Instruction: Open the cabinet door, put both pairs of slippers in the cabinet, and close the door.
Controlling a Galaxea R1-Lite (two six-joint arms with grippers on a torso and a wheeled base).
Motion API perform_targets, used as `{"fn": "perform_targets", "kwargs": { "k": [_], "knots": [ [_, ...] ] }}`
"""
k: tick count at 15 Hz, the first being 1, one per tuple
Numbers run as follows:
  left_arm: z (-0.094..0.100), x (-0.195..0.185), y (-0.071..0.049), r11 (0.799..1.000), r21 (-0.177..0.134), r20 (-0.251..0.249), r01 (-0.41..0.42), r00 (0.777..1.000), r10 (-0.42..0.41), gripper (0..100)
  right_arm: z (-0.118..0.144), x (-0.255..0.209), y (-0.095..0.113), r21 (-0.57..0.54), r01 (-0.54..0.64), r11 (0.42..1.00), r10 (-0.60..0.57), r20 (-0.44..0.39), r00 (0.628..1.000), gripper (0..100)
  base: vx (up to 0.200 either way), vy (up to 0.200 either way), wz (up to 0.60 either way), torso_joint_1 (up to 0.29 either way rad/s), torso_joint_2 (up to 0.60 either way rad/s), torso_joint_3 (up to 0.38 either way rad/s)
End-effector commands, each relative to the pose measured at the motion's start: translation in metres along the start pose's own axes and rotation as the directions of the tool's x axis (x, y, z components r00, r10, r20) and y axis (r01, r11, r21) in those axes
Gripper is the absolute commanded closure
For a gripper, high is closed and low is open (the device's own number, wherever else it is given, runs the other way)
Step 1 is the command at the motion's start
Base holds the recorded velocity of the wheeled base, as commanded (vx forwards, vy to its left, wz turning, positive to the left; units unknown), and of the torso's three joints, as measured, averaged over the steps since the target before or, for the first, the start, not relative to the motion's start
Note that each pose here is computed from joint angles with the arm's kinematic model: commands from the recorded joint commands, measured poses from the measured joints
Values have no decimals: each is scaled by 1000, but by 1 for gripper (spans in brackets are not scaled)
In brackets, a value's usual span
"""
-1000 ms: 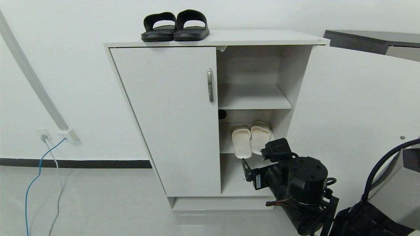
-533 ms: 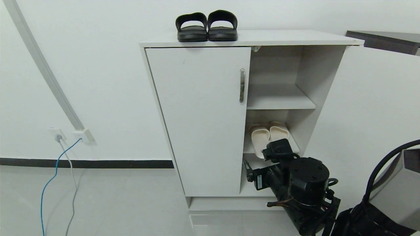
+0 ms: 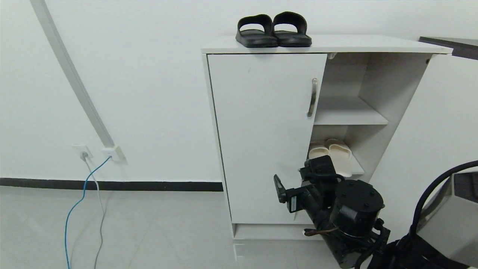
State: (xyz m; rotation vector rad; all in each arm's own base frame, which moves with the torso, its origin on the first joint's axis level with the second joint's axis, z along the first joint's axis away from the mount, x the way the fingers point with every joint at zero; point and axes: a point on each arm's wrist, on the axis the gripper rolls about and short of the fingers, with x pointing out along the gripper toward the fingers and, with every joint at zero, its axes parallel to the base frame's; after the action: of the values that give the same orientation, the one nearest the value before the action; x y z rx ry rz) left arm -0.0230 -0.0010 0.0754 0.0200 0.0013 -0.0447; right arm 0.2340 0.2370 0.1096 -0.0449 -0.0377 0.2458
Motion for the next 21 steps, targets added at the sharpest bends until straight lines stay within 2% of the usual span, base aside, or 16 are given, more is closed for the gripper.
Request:
{"fn": "perform_targets", "kwargs": {
  "k": [1, 21],
  "knots": [
    [0, 0, 0, 1000, 0, -1, -2, 1000, 2, 100, -6, 2, -1, -18, 7, 1000, -7, -10, 1000, 0, 0, 0, 0, 0, 0, 0],
    [0, 0, 0, 1000, 0, -1, -2, 1000, 2, 100, -6, 5, -1, -17, 12, 1000, -12, 1, 1000, 0, 0, 0, 0, 0, 0, 0]
  ]
}}
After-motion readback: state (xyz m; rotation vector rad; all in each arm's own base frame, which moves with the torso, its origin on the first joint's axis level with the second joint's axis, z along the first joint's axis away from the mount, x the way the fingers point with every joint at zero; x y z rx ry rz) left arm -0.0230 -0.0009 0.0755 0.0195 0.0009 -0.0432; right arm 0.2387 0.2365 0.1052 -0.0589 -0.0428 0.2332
